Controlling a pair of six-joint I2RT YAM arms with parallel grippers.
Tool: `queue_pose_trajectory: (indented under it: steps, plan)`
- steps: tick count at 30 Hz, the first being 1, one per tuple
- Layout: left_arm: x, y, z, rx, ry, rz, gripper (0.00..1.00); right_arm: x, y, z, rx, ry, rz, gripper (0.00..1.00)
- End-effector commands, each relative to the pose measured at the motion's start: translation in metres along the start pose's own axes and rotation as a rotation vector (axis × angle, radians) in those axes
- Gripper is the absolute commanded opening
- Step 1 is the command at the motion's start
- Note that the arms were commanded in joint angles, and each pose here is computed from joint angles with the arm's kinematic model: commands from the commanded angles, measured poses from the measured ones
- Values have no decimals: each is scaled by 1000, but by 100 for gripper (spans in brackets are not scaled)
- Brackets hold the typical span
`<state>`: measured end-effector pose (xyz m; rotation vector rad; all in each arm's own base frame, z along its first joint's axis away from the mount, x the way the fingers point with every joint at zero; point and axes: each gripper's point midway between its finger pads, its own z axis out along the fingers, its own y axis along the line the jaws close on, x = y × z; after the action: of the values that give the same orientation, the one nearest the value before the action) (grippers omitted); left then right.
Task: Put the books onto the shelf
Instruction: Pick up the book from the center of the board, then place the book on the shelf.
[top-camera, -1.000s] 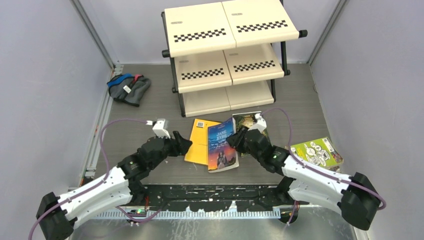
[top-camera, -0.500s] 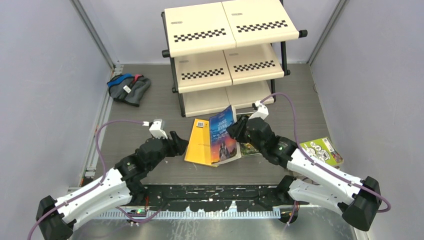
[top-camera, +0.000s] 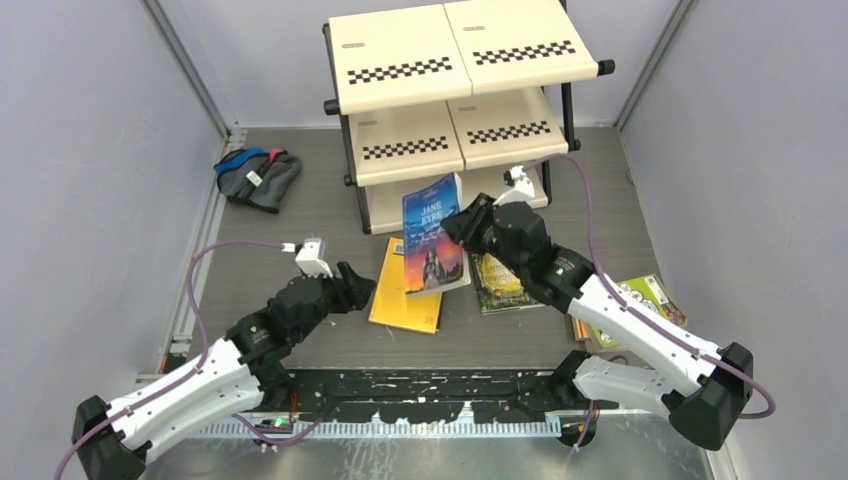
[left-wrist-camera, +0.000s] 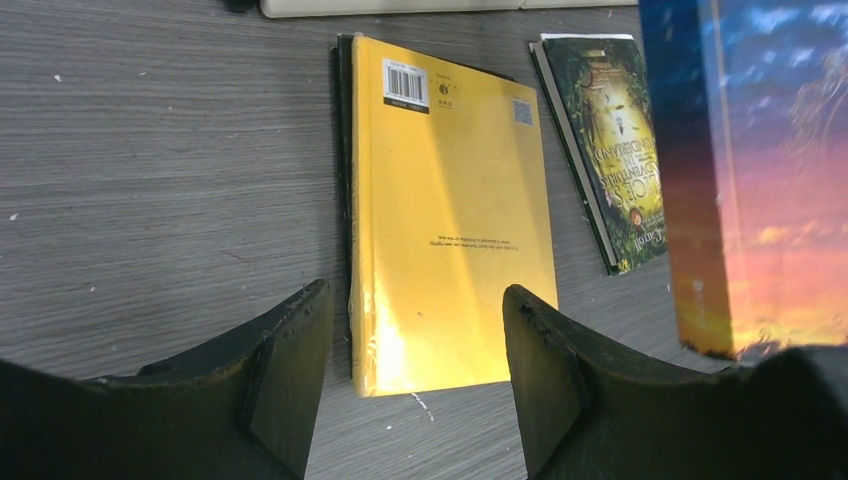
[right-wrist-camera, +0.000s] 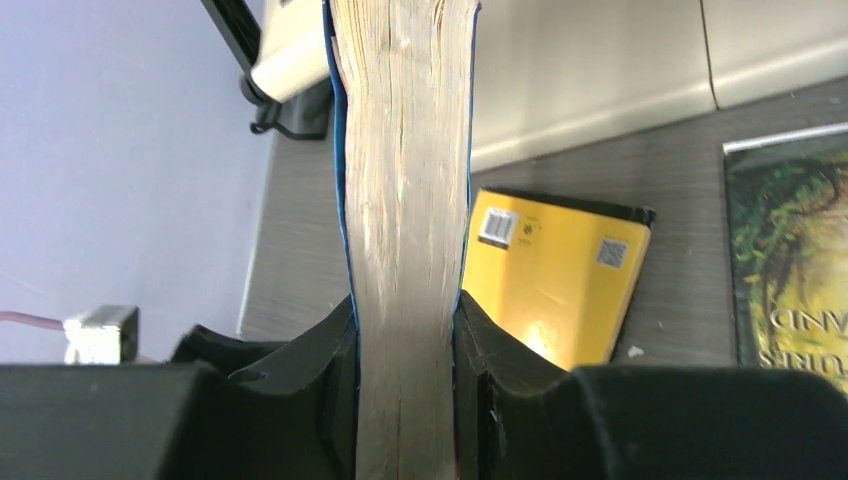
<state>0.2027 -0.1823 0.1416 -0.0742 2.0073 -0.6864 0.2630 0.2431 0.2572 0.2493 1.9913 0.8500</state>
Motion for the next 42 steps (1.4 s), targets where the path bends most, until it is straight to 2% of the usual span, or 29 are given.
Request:
queue_pose_trajectory:
  steps: [1,15,37,42]
  plan:
    - [-22,-12,-5,22,-55,3,64,-96,101,-28,-332,-243,138,1]
    - [-18,-12,-2,23,-41,9,63,-136,118,-18,-419,-301,237,1]
    - [-18,-13,0,24,-38,26,63,-195,107,55,-495,-372,454,1]
    - [-20,-13,1,22,-47,34,63,-195,108,79,-499,-323,455,1]
